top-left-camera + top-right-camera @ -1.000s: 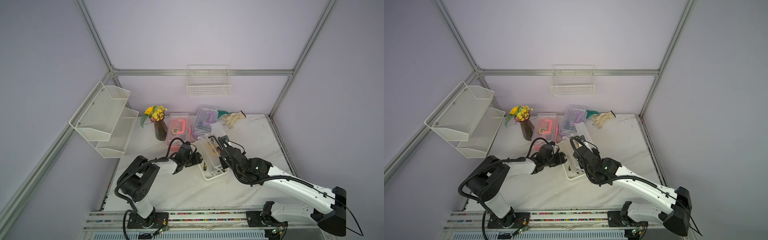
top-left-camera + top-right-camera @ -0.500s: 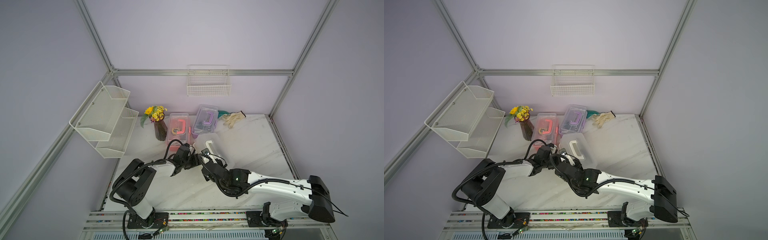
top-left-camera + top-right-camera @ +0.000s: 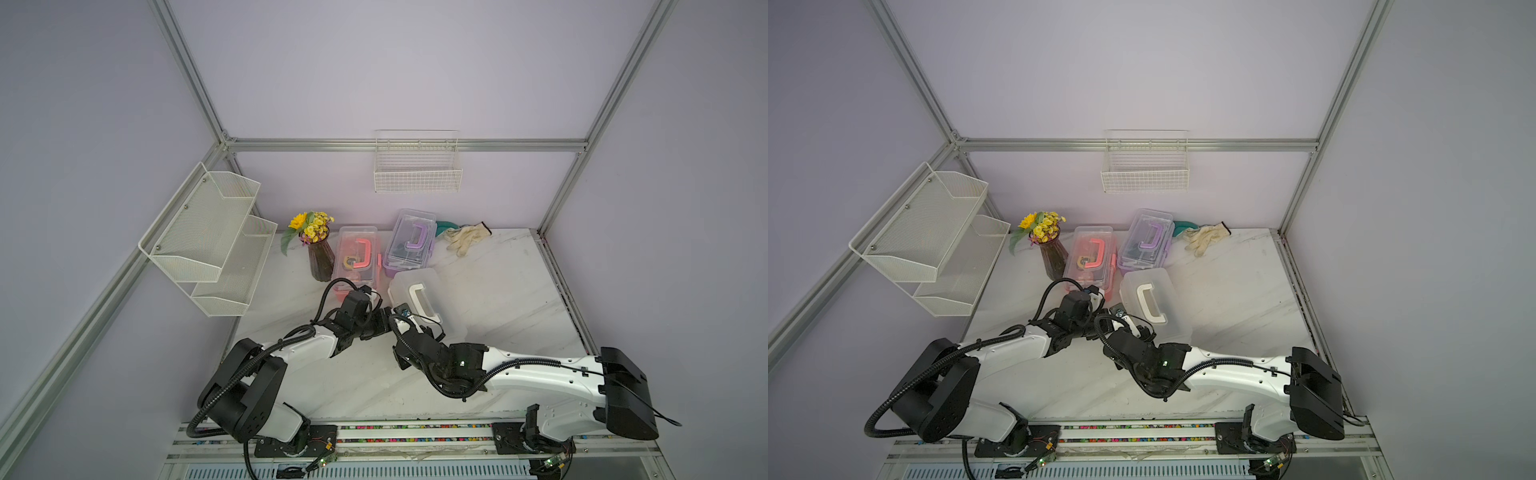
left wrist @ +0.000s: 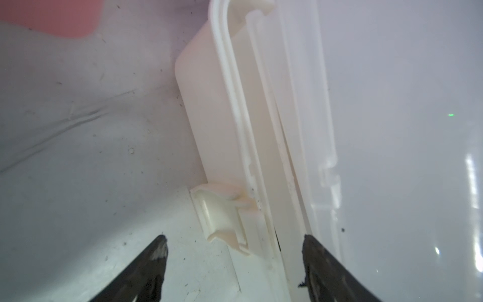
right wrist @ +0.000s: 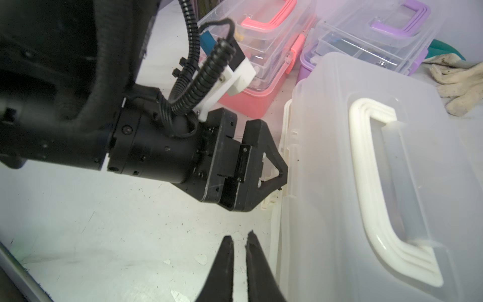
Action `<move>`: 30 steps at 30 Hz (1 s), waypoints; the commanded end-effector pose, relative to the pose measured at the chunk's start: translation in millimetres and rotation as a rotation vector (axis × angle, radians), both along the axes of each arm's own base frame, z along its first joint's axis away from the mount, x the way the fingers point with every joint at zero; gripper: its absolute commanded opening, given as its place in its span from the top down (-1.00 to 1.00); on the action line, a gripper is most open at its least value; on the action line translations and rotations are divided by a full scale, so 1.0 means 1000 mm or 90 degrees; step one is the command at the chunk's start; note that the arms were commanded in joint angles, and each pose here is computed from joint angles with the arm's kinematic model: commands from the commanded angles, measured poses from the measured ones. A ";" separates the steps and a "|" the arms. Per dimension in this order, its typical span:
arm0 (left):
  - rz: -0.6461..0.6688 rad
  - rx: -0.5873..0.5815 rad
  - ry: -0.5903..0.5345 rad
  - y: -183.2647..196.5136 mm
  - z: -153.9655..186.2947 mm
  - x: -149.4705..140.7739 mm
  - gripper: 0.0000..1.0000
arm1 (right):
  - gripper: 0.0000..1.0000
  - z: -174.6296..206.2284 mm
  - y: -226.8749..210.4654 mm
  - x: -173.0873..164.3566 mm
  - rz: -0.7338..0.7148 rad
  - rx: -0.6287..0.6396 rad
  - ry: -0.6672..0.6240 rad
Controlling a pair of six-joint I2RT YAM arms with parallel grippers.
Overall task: Close toolboxes
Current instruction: Close the toolbox lid, then adjust the toolbox at the center of the board.
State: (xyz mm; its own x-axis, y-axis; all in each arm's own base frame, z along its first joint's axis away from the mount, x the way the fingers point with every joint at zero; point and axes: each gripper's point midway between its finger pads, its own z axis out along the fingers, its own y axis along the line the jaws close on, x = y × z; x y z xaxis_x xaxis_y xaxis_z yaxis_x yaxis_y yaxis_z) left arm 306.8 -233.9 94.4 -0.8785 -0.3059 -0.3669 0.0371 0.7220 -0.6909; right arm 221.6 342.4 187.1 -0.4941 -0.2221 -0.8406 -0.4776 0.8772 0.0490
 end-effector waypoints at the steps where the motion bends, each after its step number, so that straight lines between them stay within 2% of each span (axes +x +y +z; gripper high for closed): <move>1: -0.005 0.005 -0.030 0.013 0.015 -0.006 -0.68 | 0.41 0.030 0.005 0.002 -0.009 0.077 -0.013; 3: 0.010 0.004 -0.041 0.020 0.022 -0.003 -0.73 | 0.22 0.034 0.002 0.009 -0.022 0.100 -0.001; 7: 0.033 0.011 -0.075 0.035 0.046 0.008 -0.91 | 0.20 0.052 -0.015 0.022 -0.031 0.179 0.035; 9: 0.053 0.016 -0.109 0.042 0.062 0.017 -1.00 | 0.12 0.052 -0.029 0.029 -0.052 0.208 0.051; 10: 0.058 0.019 -0.130 0.043 0.070 0.022 -1.00 | -0.09 0.049 -0.036 0.032 -0.063 0.217 0.060; 12: 0.058 0.018 -0.165 0.042 0.087 0.034 -1.00 | -0.80 0.044 -0.052 0.037 -0.104 0.241 0.077; 13: 0.056 0.019 -0.180 0.041 0.095 0.041 -1.00 | -0.94 0.041 -0.059 0.038 -0.122 0.253 0.086; 18: 0.029 0.014 -0.220 0.024 0.118 0.077 -1.00 | -0.95 0.033 -0.089 0.039 -0.178 0.285 0.117; 21: -0.006 -0.007 -0.216 0.006 0.116 0.099 -1.00 | -0.94 0.018 -0.112 0.036 -0.231 0.284 0.166; 23: -0.040 -0.034 -0.219 -0.009 0.120 0.108 -1.00 | -0.94 0.008 -0.126 0.029 -0.265 0.291 0.203; 27: -0.090 -0.065 -0.212 -0.030 0.117 0.120 -0.99 | -0.94 -0.004 -0.139 0.007 -0.288 0.367 0.261; 30: -0.119 -0.075 -0.207 -0.040 0.114 0.121 -0.92 | -0.94 -0.013 -0.137 -0.006 -0.264 0.397 0.297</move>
State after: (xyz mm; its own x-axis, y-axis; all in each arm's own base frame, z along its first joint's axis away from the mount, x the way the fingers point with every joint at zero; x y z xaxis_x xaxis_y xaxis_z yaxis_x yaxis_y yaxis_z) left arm 421.4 -255.5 174.8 -0.8006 -0.2508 -0.5442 0.2619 0.6703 -0.6943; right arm 231.1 203.9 189.3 -0.7035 0.4407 -0.5576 -0.0077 0.7798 0.6260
